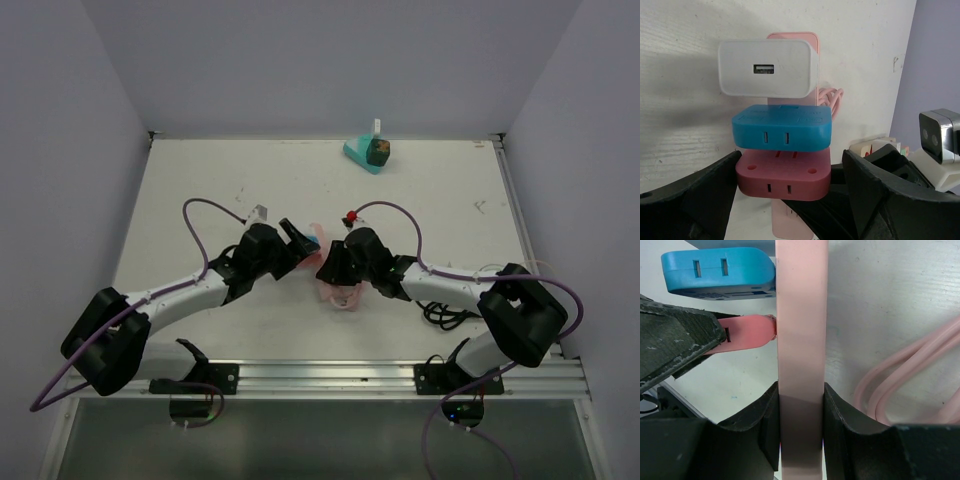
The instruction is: Pull the plug off the socket
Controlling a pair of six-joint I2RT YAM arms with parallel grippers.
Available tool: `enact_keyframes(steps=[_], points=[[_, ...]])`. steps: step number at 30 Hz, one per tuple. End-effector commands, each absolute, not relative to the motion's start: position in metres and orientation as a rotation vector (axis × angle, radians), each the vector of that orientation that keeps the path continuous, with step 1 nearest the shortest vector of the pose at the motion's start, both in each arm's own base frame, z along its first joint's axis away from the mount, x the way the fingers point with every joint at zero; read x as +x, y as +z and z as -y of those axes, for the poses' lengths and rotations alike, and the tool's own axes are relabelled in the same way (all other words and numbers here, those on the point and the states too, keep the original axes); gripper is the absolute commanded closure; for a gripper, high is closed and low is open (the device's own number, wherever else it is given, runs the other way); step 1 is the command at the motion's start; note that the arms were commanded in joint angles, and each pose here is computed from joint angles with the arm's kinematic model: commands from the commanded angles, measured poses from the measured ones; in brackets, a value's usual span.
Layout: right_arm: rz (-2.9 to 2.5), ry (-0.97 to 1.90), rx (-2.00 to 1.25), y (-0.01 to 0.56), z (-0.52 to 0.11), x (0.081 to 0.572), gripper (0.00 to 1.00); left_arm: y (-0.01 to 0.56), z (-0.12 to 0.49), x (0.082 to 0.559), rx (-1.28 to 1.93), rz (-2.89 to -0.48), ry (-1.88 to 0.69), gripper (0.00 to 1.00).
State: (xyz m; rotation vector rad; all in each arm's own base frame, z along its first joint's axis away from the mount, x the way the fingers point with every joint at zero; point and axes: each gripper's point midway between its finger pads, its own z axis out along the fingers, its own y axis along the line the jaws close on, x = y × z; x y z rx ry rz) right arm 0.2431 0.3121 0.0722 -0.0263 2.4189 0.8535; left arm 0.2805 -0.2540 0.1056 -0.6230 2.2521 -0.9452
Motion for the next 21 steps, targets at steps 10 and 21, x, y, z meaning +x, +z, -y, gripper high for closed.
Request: enact_keyframes(steps=[10,21], points=[[-2.204,1.056,-0.042,0.138,-0.34,0.259,1.0,0.109,0.257,0.283,-0.611,-2.206,-0.993,0.45],[-2.258,0.882,0.066,0.1,-0.298,0.275,1.0,0.136,0.245,0.284,-0.612,-2.138,-0.979,1.0]])
